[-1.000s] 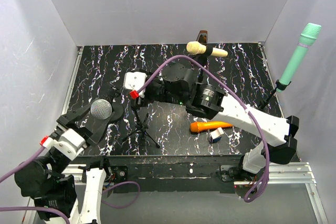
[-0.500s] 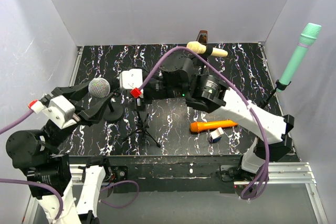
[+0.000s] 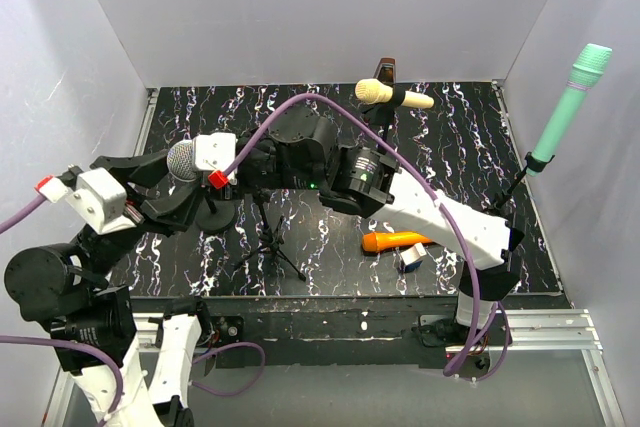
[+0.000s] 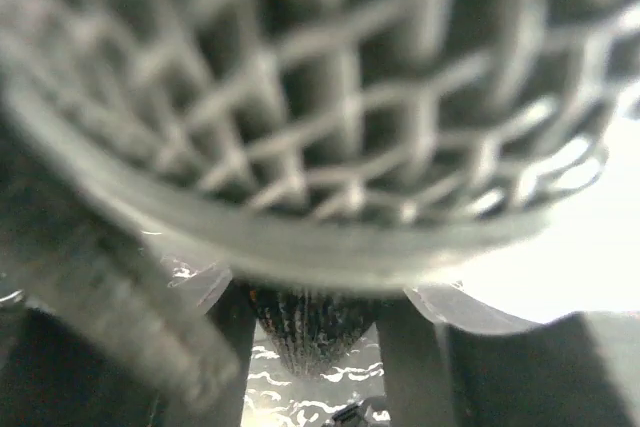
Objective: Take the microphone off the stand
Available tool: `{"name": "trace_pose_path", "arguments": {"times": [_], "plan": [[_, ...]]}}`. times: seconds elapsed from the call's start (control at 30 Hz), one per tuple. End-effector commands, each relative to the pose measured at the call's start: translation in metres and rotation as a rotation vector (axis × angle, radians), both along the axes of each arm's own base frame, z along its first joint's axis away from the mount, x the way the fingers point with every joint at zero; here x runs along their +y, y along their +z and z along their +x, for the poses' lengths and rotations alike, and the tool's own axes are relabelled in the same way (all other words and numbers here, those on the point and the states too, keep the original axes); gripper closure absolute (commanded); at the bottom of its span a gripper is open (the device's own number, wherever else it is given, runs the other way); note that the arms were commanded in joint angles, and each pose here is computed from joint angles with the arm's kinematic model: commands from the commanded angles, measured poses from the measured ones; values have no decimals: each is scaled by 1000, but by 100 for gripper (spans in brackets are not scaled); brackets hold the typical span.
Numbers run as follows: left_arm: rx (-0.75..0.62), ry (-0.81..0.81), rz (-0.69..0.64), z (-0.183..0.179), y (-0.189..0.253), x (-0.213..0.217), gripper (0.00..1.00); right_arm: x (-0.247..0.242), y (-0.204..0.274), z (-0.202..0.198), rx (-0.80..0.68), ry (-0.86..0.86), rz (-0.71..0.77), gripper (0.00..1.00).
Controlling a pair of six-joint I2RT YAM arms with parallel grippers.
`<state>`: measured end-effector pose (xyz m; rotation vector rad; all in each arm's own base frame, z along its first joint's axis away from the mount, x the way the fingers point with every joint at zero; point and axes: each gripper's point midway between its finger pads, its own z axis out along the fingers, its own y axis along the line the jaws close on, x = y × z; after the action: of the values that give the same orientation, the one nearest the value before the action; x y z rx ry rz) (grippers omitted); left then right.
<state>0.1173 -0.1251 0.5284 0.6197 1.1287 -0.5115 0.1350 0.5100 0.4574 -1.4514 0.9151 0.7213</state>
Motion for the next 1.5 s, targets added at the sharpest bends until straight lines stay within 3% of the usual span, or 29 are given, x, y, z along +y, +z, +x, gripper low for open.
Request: {"name": "trace_pose_path", "arguments": {"times": [0.0, 0.03, 0.07, 0.1, 0.17, 0.23, 0.3, 0.53, 0.67, 0.83, 1.03, 1.17, 1.47], "plan": [[-42, -17, -13, -10, 14, -3, 100, -9, 38, -1, -23, -23, 91, 66], [-48, -5, -14, -10, 15, -2, 100, -14, 41, 1, -39, -30, 91, 80], [-53, 11, -15, -8, 15, 0, 89, -19, 47, 2, -51, -45, 102, 91], [-69, 32, -16, -9, 17, 3, 66, -23, 51, 6, -65, -68, 112, 99], [-117, 71, -18, -13, 23, 7, 32, -36, 62, 17, -87, -108, 133, 99], [-161, 97, -16, -20, 31, 9, 19, -53, 77, 27, -97, -144, 167, 99], [-182, 113, -4, -26, 36, 10, 13, -71, 96, 36, -94, -177, 213, 99], [-173, 147, 42, -36, 30, 11, 4, -135, 165, 36, -88, -223, 373, 99], [-147, 143, 63, -33, 11, 9, 4, -153, 172, 49, -60, -258, 412, 99], [-101, 121, 73, -27, -13, 6, 5, -157, 146, 60, -78, -307, 338, 99], [-68, 10, 132, -40, -56, -9, 5, -210, 20, 122, -323, -643, 57, 99], [-10, -13, 152, -32, -77, -9, 5, -274, -77, 134, -133, -674, -152, 99], [-14, 46, 249, 12, -100, 7, 7, -347, -240, 125, -135, -606, -686, 99]]}}
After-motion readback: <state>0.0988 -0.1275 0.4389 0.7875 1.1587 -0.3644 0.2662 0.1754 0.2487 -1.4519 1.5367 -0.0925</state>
